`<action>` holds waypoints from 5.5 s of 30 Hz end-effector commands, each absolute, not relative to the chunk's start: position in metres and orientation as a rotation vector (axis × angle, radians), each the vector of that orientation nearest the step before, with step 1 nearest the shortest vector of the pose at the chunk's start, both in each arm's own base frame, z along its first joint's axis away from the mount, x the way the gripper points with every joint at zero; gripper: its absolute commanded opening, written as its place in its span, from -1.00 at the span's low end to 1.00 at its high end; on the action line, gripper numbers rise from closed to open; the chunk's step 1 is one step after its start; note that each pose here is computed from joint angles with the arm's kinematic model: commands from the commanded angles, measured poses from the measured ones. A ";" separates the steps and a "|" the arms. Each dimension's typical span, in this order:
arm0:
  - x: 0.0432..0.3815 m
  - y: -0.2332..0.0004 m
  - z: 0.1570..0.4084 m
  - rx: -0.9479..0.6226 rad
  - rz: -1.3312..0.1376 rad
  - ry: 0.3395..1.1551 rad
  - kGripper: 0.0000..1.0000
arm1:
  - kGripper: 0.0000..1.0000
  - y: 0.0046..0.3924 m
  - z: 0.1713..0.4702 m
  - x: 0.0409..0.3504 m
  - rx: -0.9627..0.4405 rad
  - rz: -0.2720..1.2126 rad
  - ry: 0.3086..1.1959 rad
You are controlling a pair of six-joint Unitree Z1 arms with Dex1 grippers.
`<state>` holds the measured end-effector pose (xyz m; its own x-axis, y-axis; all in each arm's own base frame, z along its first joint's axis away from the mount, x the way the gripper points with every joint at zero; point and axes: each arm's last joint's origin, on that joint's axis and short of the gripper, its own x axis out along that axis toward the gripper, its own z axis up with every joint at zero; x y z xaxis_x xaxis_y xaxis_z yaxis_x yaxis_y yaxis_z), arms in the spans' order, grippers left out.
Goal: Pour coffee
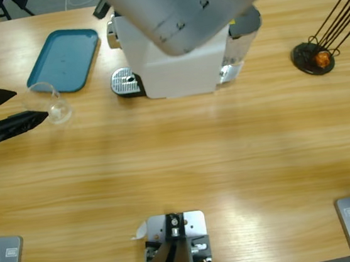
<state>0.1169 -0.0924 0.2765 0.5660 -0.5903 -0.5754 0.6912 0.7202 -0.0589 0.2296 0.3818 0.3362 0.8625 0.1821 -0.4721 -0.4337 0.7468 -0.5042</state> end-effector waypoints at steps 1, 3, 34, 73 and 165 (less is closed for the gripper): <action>0.119 -0.095 0.262 0.205 -0.763 0.659 1.00 | -1.00 0.396 0.238 0.243 -0.789 0.361 0.591; 0.119 -0.095 0.262 0.205 -0.764 0.659 1.00 | -1.00 0.396 0.234 0.242 -0.780 0.354 0.602; 0.117 -0.095 0.262 0.204 -0.778 0.659 1.00 | -1.00 0.382 0.191 0.217 -0.719 0.366 0.644; 0.109 -0.088 0.262 0.199 -0.768 0.642 1.00 | -1.00 0.178 0.410 0.195 -0.359 0.689 0.726; 0.118 -0.101 0.261 0.228 -0.808 0.665 1.00 | -0.92 0.212 0.388 0.293 -0.416 0.693 0.802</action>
<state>0.1239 -0.1018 0.2571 0.4993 -0.5645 -0.6573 0.7020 0.7082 -0.0749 0.2991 0.2180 0.4008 0.5365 0.3790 -0.7540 -0.6793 0.7241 -0.1194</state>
